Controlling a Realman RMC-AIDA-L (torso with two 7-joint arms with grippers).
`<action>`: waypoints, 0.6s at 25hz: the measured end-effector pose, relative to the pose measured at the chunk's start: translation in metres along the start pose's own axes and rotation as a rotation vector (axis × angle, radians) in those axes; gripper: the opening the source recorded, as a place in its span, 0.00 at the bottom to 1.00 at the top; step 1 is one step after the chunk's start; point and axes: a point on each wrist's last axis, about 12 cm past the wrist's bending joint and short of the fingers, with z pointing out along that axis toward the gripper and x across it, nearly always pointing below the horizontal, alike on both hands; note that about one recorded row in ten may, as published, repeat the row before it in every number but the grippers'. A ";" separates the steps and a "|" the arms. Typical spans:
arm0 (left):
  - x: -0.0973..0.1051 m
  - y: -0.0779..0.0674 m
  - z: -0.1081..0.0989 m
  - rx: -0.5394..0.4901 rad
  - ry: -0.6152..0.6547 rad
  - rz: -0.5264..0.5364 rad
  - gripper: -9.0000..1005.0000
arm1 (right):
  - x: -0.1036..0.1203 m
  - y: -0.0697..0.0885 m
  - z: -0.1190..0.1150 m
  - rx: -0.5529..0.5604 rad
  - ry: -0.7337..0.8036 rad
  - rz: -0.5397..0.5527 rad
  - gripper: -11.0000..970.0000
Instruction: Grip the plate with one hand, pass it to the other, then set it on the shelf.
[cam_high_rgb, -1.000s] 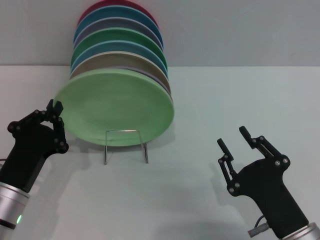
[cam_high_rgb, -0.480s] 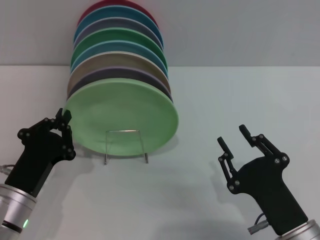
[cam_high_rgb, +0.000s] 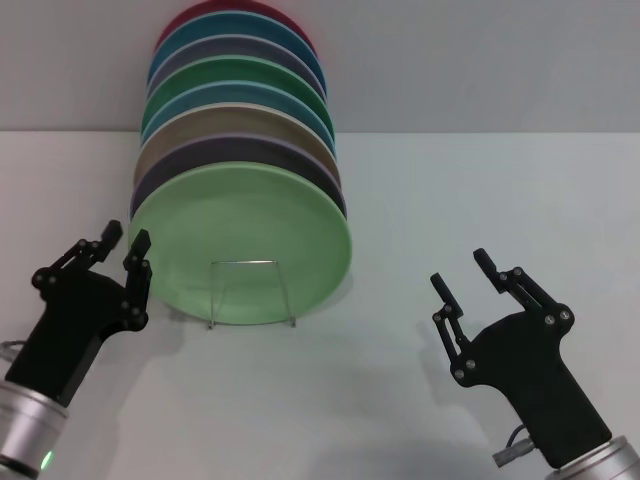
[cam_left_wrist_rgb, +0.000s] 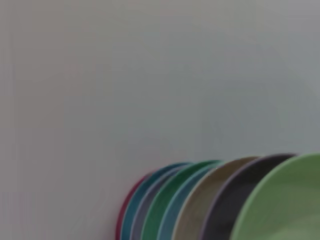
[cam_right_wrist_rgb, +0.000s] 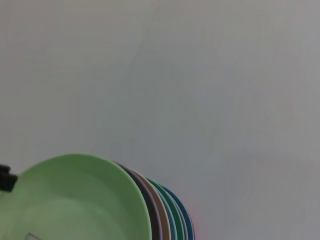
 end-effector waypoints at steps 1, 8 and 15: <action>0.000 0.000 0.000 0.000 0.000 0.000 0.17 | 0.001 -0.001 0.000 0.002 0.002 -0.002 0.42; -0.014 -0.001 -0.041 -0.029 -0.134 -0.015 0.30 | 0.013 -0.025 0.008 0.093 0.026 0.043 0.42; -0.016 0.000 -0.051 -0.060 -0.153 -0.043 0.55 | 0.029 -0.056 0.012 0.185 0.051 0.094 0.42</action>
